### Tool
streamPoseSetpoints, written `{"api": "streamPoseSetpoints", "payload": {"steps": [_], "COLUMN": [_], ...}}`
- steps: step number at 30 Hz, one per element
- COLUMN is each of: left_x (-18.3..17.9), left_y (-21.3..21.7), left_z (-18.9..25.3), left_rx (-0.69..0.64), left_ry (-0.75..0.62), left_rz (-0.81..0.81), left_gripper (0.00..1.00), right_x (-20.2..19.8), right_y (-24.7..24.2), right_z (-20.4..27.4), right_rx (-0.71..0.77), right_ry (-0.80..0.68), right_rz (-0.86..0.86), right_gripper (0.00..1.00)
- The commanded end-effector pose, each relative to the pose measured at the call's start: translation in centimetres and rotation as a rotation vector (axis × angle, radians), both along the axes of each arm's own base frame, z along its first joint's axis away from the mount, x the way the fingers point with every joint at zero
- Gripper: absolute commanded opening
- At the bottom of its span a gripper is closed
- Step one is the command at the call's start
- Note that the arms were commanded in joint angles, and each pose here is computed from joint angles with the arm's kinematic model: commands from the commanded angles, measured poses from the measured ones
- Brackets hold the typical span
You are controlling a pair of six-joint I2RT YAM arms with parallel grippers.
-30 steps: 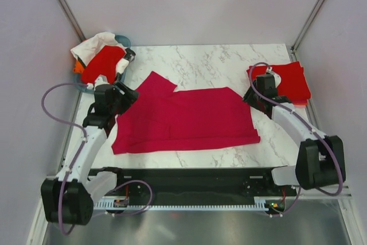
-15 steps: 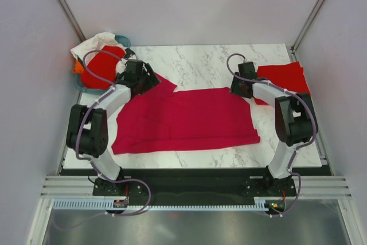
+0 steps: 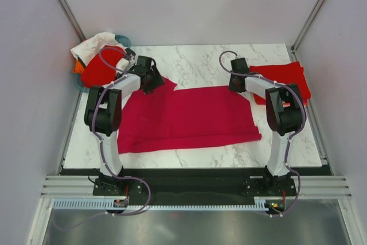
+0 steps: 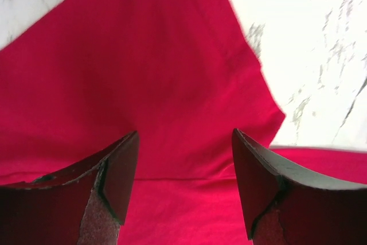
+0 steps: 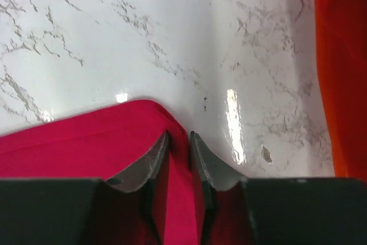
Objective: Fold and stack the t-shirts
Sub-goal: Fold the tshirt
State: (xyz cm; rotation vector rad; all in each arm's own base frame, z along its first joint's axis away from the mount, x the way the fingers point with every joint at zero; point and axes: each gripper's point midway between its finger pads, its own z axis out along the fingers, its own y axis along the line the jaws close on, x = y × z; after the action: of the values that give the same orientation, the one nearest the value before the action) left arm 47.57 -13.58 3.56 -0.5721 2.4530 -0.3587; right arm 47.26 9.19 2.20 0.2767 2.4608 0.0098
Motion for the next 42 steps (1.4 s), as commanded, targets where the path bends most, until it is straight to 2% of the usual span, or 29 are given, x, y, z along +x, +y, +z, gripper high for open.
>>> {"api": "streamPoseSetpoints", "payload": {"steps": [1, 4, 6, 9, 10, 11, 12, 14, 15, 17, 19, 22, 23, 25, 26, 27, 29, 30, 31, 32, 33, 34, 35, 37, 40, 42], "left_x": [1.5, 2.7, 3.7, 6.1, 6.2, 6.8, 8.5, 9.3, 10.8, 11.4, 12.9, 13.1, 12.6, 12.4, 11.7, 11.5, 10.0, 9.6, 8.8, 7.1, 6.3, 5.4, 3.7, 1.7, -2.1, -4.0], "left_y": [-0.5, -0.8, -0.8, -1.1, -1.0, -0.8, -1.1, -0.8, -1.0, -1.2, -0.9, -0.6, -0.4, 0.1, 0.4, 0.5, 1.0, 1.1, 1.0, 1.4, 1.3, 0.8, 0.9, 0.3, -0.3, -1.4], "left_z": [0.1, -0.6, -1.4, -1.1, -3.0, -3.1, -1.8, -3.5, -2.5, -3.2, -1.4, 0.8, 0.8, 3.6, 3.6, 6.5, 7.2, 8.3, 11.9, 10.7, 11.3, 14.8, 13.1, 15.6, 12.7, 13.4], "left_rx": [0.009, 0.011, 0.014, 0.002, 0.010, 0.009, -0.004, 0.003, -0.003, -0.020, -0.030, -0.016, -0.013, 0.004, 0.017, 0.016, 0.034, 0.044, 0.044, 0.067, 0.068, 0.048, 0.051, 0.025, 0.004, -0.041], "left_ry": [0.002, 0.013, 0.019, -0.003, 0.041, 0.043, 0.004, 0.035, -0.001, 0.010, -0.034, -0.071, -0.061, -0.103, -0.093, -0.139, -0.135, -0.158, -0.227, -0.201, -0.214, -0.295, -0.254, -0.309, -0.258, -0.270], "left_rz": [-0.014, -0.009, -0.003, -0.004, -0.003, 0.000, 0.000, 0.008, 0.009, -0.006, 0.000, 0.011, 0.011, 0.020, 0.024, 0.026, 0.036, 0.038, 0.039, 0.039, 0.032, 0.022, 0.010, -0.011, -0.050, -0.096], "left_gripper": [0.73, 0.73, 0.73, 0.73, 0.73, 0.73, 0.73, 0.73, 0.73, 0.73, 0.73, 0.73, 0.73, 0.74, 0.74, 0.74, 0.75, 0.75, 0.76, 0.77, 0.78, 0.78, 0.78, 0.78, 0.78, 0.77], "right_x": [1.3, 2.2, 3.1, 4.7, 5.1, 5.6, 6.6, 7.6, 8.6, 9.4, 10.1, 9.8, 9.5, 8.3, 7.8, 6.6, 5.3, 3.9, 3.1, 2.0, 0.6, -0.3, -1.2, -3.5, -6.2, -7.8], "right_y": [-0.4, -0.4, -0.3, -0.6, -0.5, -0.4, -0.5, -0.5, -0.6, -0.9, -0.7, -0.2, -0.2, 0.6, 0.7, 1.4, 2.0, 2.8, 3.3, 4.5, 5.1, 5.8, 6.5, 8.8, 12.0, 13.8], "right_z": [-0.1, -0.3, -0.5, -0.7, -0.6, -0.7, -0.7, -0.7, -0.4, 0.0, 1.6, 4.8, 7.0, 8.0, 10.4, 10.1, 13.0, 12.3, 12.5, 14.3, 12.9, 12.8, 13.5, 11.7, 10.4, 9.4], "right_rx": [-0.031, -0.037, -0.044, -0.062, -0.064, -0.064, -0.061, -0.054, -0.050, -0.055, -0.049, -0.053, -0.073, -0.092, -0.092, -0.100, -0.085, -0.083, -0.074, -0.048, -0.035, -0.011, 0.018, 0.071, 0.139, 0.169], "right_ry": [-0.007, -0.011, -0.014, -0.020, -0.022, -0.024, -0.030, -0.035, -0.042, -0.052, -0.084, -0.131, -0.170, -0.179, -0.219, -0.207, -0.259, -0.248, -0.251, -0.287, -0.262, -0.260, -0.275, -0.234, -0.195, -0.161], "right_rz": [-0.028, -0.041, -0.048, -0.068, -0.070, -0.073, -0.079, -0.082, -0.088, -0.097, -0.094, -0.075, -0.082, -0.058, -0.061, -0.045, -0.039, -0.023, -0.011, 0.016, 0.044, 0.059, 0.083, 0.157, 0.268, 0.333], "right_gripper": [0.21, 0.12, 0.10, 0.09, 0.09, 0.10, 0.12, 0.14, 0.17, 0.38, 0.56, 0.59, 0.59, 0.60, 0.60, 0.60, 0.61, 0.61, 0.61, 0.61, 0.61, 0.60, 0.60, 0.58, 0.56, 0.56]}}
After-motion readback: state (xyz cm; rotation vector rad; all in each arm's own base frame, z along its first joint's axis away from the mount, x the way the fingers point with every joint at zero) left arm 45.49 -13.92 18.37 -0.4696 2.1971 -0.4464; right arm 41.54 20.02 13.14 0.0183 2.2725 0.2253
